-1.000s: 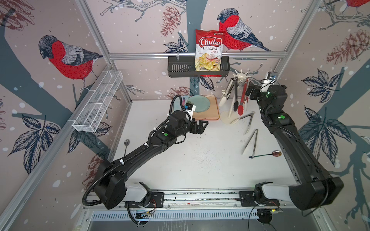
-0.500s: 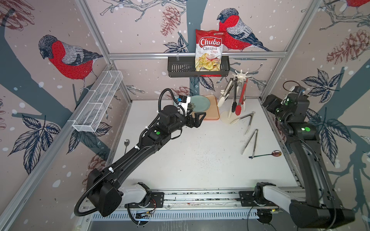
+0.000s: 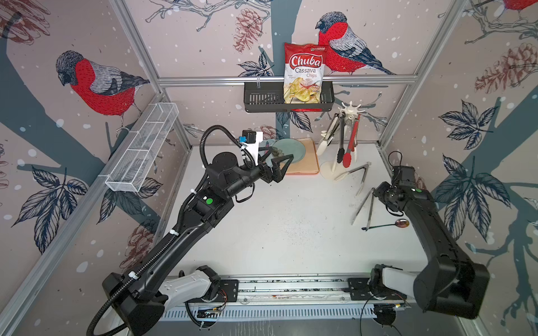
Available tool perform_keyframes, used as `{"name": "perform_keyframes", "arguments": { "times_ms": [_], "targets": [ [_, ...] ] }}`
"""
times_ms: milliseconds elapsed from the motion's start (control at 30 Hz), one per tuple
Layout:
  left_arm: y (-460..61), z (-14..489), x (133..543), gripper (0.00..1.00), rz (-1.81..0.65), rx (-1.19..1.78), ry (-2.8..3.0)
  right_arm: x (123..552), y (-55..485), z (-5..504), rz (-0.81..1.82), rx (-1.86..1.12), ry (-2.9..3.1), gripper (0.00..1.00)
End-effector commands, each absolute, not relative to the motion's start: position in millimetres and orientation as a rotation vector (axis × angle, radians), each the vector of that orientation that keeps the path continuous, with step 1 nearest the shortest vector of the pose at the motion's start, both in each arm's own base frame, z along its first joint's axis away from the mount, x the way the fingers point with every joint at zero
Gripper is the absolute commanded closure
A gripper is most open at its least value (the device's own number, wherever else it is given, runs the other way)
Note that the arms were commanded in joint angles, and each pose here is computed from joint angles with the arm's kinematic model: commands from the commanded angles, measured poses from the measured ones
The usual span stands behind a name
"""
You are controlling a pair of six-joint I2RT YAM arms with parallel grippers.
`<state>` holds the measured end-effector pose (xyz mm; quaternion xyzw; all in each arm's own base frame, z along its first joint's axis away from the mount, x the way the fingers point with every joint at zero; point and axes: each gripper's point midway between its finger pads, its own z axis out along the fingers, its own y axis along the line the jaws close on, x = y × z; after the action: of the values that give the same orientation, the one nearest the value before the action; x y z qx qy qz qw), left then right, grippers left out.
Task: Hang food tongs on kitchen utensil racks
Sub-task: Pick up the food tongs from the center of the board.
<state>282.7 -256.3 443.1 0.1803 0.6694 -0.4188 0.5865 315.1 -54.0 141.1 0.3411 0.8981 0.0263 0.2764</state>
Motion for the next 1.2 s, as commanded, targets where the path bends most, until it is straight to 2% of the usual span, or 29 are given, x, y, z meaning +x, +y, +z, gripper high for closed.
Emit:
{"name": "perform_keyframes", "arguments": {
  "times_ms": [0,467,533,633,1167],
  "targets": [
    [-251,441,278,0.04,-0.962,0.421,1.576,326,-53,127,0.107,0.905,2.426,0.48],
    [-228,384,266,0.04,-0.881,0.367,1.748,331,-57,65,0.052,0.876,2.550,0.57],
    [-227,382,265,0.04,-0.878,0.366,1.749,332,-59,59,0.036,0.874,2.557,0.58],
    [-226,384,266,0.04,-0.874,0.362,1.747,334,-61,54,0.024,0.864,2.559,0.65],
    [-223,387,273,0.03,-0.843,0.332,1.744,345,-65,35,-0.090,0.744,2.599,0.74]
  ]
}}
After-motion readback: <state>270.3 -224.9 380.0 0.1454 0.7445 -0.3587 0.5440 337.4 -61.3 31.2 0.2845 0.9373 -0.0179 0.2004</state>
